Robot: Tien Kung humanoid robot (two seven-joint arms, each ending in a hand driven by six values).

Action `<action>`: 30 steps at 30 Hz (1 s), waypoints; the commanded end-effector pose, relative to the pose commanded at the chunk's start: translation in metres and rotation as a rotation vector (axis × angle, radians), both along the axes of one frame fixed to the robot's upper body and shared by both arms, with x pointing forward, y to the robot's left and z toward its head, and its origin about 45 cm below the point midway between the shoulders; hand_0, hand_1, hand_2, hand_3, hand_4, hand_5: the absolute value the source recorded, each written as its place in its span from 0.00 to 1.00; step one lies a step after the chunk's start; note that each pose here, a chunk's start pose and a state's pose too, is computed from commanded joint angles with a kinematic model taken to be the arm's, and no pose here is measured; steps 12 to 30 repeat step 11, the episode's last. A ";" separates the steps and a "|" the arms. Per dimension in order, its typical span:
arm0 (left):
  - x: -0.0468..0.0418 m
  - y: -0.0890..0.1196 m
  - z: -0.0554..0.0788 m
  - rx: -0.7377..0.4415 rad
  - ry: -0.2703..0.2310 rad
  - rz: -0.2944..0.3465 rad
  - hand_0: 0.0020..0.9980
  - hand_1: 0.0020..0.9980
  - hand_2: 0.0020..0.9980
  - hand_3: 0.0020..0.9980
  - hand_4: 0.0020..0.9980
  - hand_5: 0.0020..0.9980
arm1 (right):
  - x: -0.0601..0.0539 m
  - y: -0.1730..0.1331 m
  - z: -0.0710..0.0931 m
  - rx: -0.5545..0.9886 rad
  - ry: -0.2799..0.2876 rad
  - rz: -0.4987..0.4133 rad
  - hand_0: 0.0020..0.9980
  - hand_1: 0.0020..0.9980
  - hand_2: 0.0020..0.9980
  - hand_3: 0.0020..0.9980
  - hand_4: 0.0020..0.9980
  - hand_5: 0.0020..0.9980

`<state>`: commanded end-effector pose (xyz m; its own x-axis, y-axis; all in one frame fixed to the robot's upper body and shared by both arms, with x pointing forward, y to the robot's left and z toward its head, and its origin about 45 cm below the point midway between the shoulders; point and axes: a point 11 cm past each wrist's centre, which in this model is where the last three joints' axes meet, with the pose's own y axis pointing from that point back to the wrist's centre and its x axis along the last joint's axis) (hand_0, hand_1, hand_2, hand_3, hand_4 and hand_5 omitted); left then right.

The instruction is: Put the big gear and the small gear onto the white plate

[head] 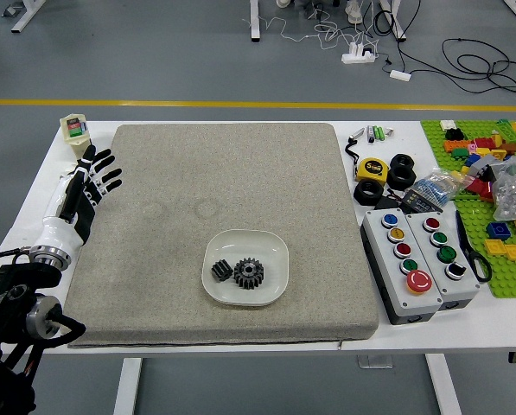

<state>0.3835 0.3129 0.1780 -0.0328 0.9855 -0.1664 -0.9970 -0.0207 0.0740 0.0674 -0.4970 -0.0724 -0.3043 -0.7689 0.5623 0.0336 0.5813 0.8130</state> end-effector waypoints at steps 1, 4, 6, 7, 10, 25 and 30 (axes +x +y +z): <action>0.0000 0.000 0.000 0.001 0.000 0.001 0.79 0.82 0.89 0.81 0.86 0.85 | 0.000 0.000 0.000 0.000 0.000 0.000 0.60 0.61 0.70 0.56 0.76 0.71; 0.0000 0.001 0.000 0.002 0.000 0.003 0.79 0.82 0.88 0.81 0.86 0.85 | 0.000 0.000 0.000 0.000 -0.001 0.000 0.60 0.61 0.70 0.56 0.76 0.71; 0.0000 0.002 0.000 0.002 0.001 0.005 0.79 0.82 0.88 0.81 0.86 0.85 | 0.000 0.000 0.000 0.000 -0.001 0.000 0.60 0.61 0.70 0.56 0.76 0.71; 0.0000 0.002 0.000 0.003 0.001 0.005 0.79 0.82 0.88 0.81 0.86 0.85 | 0.000 0.000 0.000 0.000 -0.001 0.000 0.60 0.61 0.70 0.56 0.76 0.71; 0.0001 0.002 0.000 0.003 0.001 0.005 0.80 0.82 0.89 0.81 0.87 0.86 | 0.000 0.000 0.000 0.000 -0.001 0.000 0.60 0.61 0.70 0.56 0.76 0.71; 0.0001 0.002 0.000 0.003 0.001 0.005 0.80 0.82 0.89 0.81 0.87 0.86 | 0.000 0.000 0.000 0.000 0.000 0.001 0.60 0.61 0.70 0.56 0.76 0.71; 0.0001 0.002 0.000 0.003 0.001 0.005 0.80 0.82 0.89 0.81 0.87 0.86 | 0.000 0.000 0.000 0.000 0.000 0.001 0.60 0.61 0.70 0.56 0.76 0.71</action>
